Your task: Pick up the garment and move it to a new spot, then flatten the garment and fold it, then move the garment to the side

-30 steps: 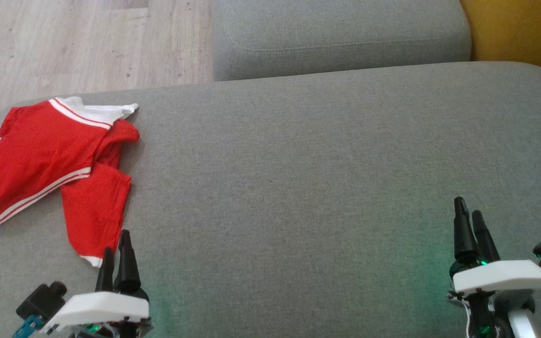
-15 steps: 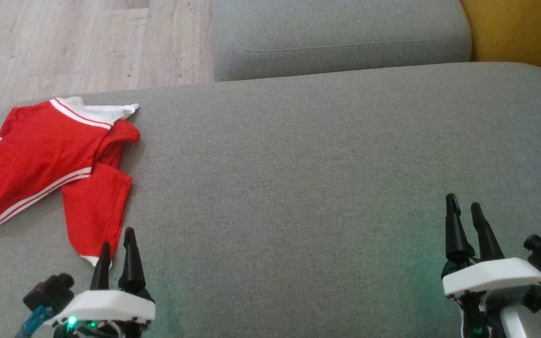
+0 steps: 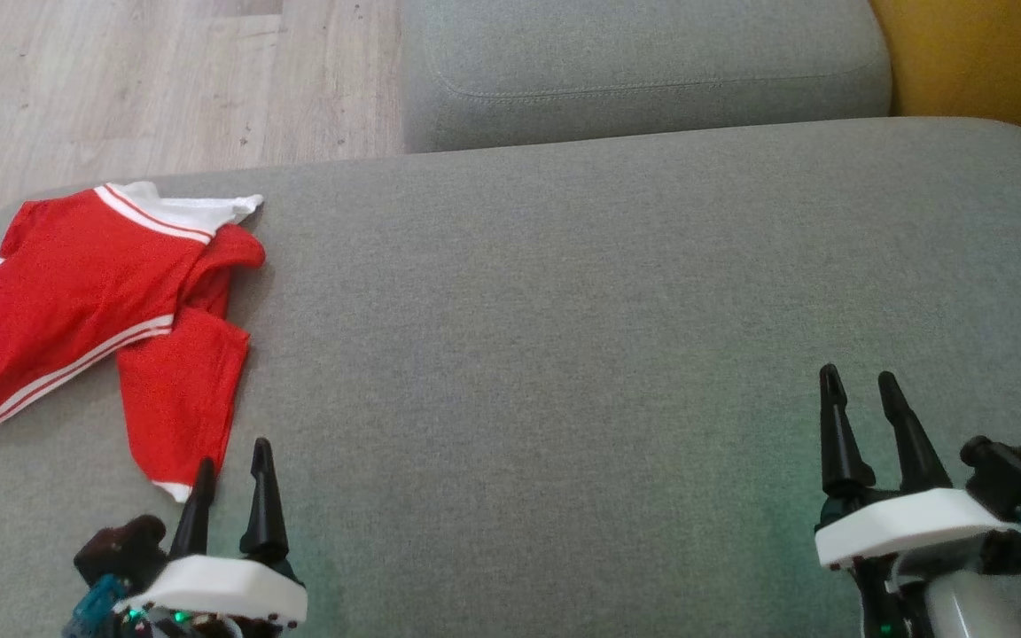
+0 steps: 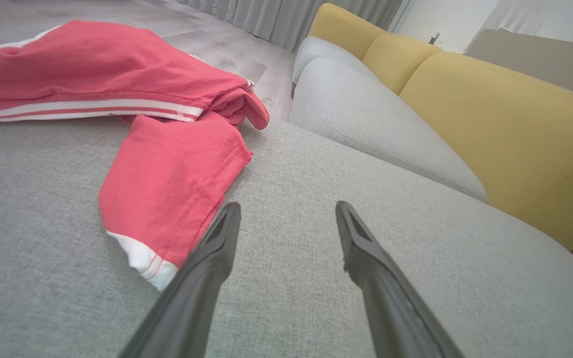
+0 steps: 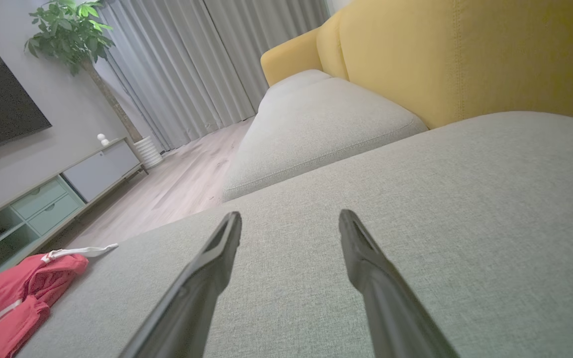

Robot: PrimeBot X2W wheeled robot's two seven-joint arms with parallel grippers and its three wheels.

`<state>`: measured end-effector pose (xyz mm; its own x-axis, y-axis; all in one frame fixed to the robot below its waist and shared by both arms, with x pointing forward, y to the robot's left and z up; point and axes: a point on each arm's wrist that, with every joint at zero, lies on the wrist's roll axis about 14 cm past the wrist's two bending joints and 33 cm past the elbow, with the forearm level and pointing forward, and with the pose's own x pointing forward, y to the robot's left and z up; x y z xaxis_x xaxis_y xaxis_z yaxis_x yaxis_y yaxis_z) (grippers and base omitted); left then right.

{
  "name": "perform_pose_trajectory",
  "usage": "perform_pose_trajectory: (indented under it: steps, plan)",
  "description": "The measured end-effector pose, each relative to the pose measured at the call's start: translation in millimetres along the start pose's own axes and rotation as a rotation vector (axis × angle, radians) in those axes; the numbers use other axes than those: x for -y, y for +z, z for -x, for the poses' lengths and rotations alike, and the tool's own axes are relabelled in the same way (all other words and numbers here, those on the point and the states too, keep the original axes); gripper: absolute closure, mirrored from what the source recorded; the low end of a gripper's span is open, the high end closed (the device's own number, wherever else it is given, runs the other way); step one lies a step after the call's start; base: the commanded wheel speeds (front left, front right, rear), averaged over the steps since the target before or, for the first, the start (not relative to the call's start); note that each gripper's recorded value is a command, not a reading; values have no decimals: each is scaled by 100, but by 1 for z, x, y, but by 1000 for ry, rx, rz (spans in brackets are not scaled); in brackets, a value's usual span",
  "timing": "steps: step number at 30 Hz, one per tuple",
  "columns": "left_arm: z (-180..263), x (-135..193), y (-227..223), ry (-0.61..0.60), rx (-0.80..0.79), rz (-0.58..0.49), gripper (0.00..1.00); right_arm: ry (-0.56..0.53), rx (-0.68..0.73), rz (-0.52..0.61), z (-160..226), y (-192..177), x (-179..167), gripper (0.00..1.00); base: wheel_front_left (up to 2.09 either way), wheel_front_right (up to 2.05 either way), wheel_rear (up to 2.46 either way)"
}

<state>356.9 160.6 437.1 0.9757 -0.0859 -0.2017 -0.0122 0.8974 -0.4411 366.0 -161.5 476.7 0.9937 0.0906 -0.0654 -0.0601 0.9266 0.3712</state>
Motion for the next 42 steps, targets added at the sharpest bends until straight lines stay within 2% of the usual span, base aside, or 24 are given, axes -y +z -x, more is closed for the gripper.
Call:
perform_pose_trajectory:
  steps: [20,42]
  plan:
    - [0,-4,1,-3,16,-237,0,21,-2,214,1,-5,1,0,0,0,0]
    - [9,-25,-3,26,14,-421,0,16,5,353,2,-8,9,0,0,0,0]
